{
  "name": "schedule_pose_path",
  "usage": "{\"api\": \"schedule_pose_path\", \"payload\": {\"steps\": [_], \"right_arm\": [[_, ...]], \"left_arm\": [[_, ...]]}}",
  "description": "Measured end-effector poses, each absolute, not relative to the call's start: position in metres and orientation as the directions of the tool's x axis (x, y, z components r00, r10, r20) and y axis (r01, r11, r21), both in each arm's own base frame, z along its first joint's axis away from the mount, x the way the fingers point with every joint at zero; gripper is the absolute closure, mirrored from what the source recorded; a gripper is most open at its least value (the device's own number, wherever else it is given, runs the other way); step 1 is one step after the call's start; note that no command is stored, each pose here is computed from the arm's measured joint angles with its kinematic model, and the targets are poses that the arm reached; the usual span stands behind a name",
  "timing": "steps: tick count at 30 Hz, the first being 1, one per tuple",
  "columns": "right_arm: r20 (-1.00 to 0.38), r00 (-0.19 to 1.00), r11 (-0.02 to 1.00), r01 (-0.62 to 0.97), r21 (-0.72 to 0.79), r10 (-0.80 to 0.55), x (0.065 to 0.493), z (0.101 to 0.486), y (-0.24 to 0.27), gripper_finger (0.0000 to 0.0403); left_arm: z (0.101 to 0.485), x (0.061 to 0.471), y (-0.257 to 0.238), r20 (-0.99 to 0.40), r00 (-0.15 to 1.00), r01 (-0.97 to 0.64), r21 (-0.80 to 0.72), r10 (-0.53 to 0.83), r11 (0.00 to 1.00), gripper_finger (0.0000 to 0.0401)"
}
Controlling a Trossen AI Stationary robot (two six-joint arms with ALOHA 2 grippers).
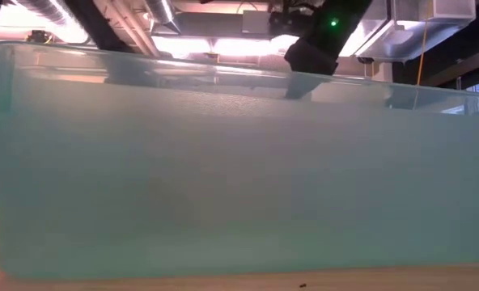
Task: Pick & Place Kitchen Items
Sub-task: Put the wooden spatula into the transparent bin
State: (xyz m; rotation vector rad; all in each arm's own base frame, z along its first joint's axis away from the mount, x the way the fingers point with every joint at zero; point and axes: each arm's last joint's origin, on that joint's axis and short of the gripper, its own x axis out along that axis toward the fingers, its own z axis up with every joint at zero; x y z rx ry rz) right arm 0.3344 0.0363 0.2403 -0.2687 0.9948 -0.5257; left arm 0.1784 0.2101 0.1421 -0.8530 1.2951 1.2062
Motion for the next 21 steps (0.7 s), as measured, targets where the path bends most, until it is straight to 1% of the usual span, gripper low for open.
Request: {"api": "schedule_pose_path", "payload": {"steps": [3,4,5,6,8,13,15,21], "right_arm": [[-0.712,0.410,0.821,0.312,-0.479,-0.571,0.330,0.240,0.041,0.0402],[-0.707,0.398,0.810,0.321,-0.490,-0.585,0.329,0.239,0.041,0.0402],[-0.701,0.387,0.800,0.331,-0.500,-0.599,0.327,0.239,0.042,0.0402],[-0.695,0.373,0.787,0.343,-0.512,-0.615,0.325,0.239,0.042,0.0402],[-0.681,0.349,0.763,0.367,-0.532,-0.643,0.322,0.238,0.043,0.0402],[-0.652,0.299,0.711,0.403,-0.576,-0.697,0.314,0.237,0.045,0.0402],[-0.647,0.292,0.703,0.412,-0.580,-0.705,0.312,0.237,0.046,0.0402],[-0.632,0.294,0.691,0.421,-0.588,-0.717,0.309,0.237,0.052,0.0402]], "left_arm": [[0.143,0.192,0.205,-0.983,-0.141,-0.956,0.167,0.120,0.241,0.0399],[0.143,0.197,0.201,-0.992,-0.104,-0.959,0.120,0.077,0.256,0.0399],[0.142,0.203,0.196,-0.995,-0.091,-0.955,0.100,0.043,0.278,0.0399],[0.142,0.208,0.194,-0.996,-0.084,-0.950,0.093,0.042,0.298,0.0399],[0.142,0.216,0.187,-0.998,-0.062,-0.948,0.059,0.000,0.313,0.0399],[0.141,0.232,0.169,-0.993,-0.115,-0.932,0.122,0.041,0.342,0.0399],[0.140,0.238,0.162,-0.990,-0.126,-0.919,0.140,0.063,0.369,0.0399],[0.140,0.253,0.139,-0.989,-0.113,-0.894,0.144,0.098,0.424,0.0398]]}}
